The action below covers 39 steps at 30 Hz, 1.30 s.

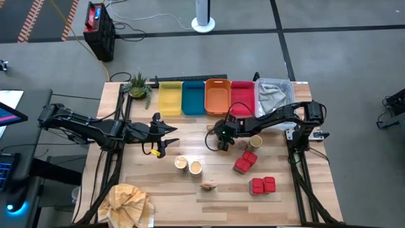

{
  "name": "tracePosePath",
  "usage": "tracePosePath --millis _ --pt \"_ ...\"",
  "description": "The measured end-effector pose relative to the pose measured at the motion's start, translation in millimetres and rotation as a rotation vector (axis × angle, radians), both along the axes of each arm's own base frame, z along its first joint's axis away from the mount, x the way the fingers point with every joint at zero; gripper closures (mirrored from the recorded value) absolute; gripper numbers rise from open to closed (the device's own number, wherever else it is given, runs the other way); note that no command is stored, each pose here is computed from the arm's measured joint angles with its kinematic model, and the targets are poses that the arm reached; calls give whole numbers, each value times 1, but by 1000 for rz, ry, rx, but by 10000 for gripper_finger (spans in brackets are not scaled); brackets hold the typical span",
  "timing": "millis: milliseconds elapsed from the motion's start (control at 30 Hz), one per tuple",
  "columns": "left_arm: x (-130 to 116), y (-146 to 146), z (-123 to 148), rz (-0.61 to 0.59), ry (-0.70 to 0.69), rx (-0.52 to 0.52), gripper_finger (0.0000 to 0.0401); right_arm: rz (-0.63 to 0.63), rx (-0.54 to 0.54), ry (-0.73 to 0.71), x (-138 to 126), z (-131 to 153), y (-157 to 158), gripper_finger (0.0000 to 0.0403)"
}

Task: Sort spices by type
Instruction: Put the left brown spice bottle into the red bin

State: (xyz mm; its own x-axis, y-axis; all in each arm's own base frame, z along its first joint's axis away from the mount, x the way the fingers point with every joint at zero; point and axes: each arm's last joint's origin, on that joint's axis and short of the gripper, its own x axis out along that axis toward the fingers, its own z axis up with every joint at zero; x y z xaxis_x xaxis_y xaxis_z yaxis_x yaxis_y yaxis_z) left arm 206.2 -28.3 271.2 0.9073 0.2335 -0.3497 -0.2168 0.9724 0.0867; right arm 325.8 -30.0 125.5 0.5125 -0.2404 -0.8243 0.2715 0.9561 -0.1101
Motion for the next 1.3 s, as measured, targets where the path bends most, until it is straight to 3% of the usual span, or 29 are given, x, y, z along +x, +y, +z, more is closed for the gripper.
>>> tracePosePath --millis 300,533,667,900,1300 --pt "0 0 0 1 0 -1 205 108 -17 178 9 25 3 98" --pt "-1 0 -2 7 21 -13 205 122 -68 117 14 30 -18 47" --pt "-2 0 -4 8 41 -10 205 141 -99 70 14 25 -25 50" --pt "-2 0 -4 8 40 -12 205 168 -42 -37 13 12 -36 79" --pt "-1 0 -4 8 36 -12 205 173 -47 -99 14 5 -36 197"
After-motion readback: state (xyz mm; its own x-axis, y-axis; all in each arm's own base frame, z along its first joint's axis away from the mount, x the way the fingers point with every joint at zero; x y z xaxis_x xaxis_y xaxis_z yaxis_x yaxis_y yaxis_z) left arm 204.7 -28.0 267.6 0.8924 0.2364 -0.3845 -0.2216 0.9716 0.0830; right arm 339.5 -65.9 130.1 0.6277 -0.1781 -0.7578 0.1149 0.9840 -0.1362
